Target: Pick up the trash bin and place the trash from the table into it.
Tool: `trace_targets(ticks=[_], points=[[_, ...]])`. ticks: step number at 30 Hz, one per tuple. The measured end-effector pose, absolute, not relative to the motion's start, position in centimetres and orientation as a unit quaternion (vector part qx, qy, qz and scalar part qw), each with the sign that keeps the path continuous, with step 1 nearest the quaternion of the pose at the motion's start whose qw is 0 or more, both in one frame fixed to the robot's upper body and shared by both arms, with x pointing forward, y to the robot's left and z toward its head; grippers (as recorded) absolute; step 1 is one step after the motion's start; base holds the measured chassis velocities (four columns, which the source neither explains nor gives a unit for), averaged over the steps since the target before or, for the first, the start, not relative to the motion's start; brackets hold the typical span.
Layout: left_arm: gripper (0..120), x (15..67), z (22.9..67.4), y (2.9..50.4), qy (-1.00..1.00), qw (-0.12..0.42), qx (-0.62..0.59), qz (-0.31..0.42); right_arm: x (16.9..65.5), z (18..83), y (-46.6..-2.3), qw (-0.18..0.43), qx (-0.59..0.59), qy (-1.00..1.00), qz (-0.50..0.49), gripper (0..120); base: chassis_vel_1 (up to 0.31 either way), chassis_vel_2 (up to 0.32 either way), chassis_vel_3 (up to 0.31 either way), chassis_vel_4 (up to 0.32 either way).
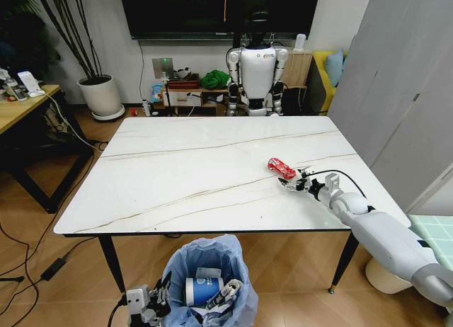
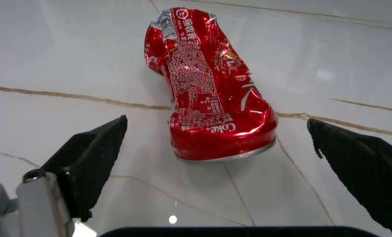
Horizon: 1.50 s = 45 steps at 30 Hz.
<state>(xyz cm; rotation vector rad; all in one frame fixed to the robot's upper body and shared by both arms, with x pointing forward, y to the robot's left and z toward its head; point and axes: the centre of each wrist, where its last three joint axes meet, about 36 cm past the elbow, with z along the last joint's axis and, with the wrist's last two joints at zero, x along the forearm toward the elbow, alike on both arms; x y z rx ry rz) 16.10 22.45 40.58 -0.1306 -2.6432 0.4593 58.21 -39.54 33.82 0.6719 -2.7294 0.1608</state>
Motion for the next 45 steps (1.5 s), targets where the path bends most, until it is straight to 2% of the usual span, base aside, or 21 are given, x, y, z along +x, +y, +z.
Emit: trace_targets(ticks=[1,9,10,13,16,27,30,33,39,45], points=[[0,16.1,40.6,22.4,-0.959,0.226,-0.047,0.167,58.2,33.8,-39.5,0.162,0.235,-0.957,0.056,98,0.0,0.0,0.0,0.0],[0,16.1,40.4,22.4,-0.958,0.228,-0.048,0.166,58.6,34.0,-39.6,0.16,0.234,-0.957,0.054,69,0.0,0.0,0.0,0.0],[0,16.1,40.4,22.4,-0.958,0.228,-0.048,0.166,58.6,34.0,-39.6,0.16,0.234,-0.957,0.054,69,0.0,0.0,0.0,0.0],[0,16.2,40.4,22.5,-0.958,0.227,-0.05,0.166,58.6,33.8,-39.6,0.163,0.234,-0.957,0.053,52,0.0,0.0,0.0,0.0],[0,16.2,40.4,22.6,-0.958,0.226,-0.05,0.166,58.6,33.8,-39.6,0.163,0.235,-0.957,0.054,47,0.0,0.0,0.0,0.0],[0,16.6,40.2,22.7,-0.958,0.227,-0.053,0.168,58.2,34.6,-39.9,0.156,0.243,-0.956,0.051,46,0.0,0.0,0.0,0.0],[0,16.6,40.1,22.6,-0.957,0.229,-0.056,0.168,57.9,36.4,-40.2,0.137,0.253,-0.957,0.048,46,0.0,0.0,0.0,0.0],[0,16.4,40.0,21.9,-0.955,0.233,-0.069,0.17,55.5,41.6,-41.4,0.098,0.276,-0.955,0.055,46,0.0,0.0,0.0,0.0],[0,16.5,39.8,21.3,-0.953,0.236,-0.08,0.172,53.4,45.3,-43.1,0.077,0.291,-0.95,0.083,46,0.0,0.0,0.0,0.0],[0,16.3,39.4,20.6,-0.951,0.241,-0.091,0.169,49.0,50.4,-44.2,0.062,0.327,-0.935,0.124,46,0.0,0.0,0.0,0.0]])
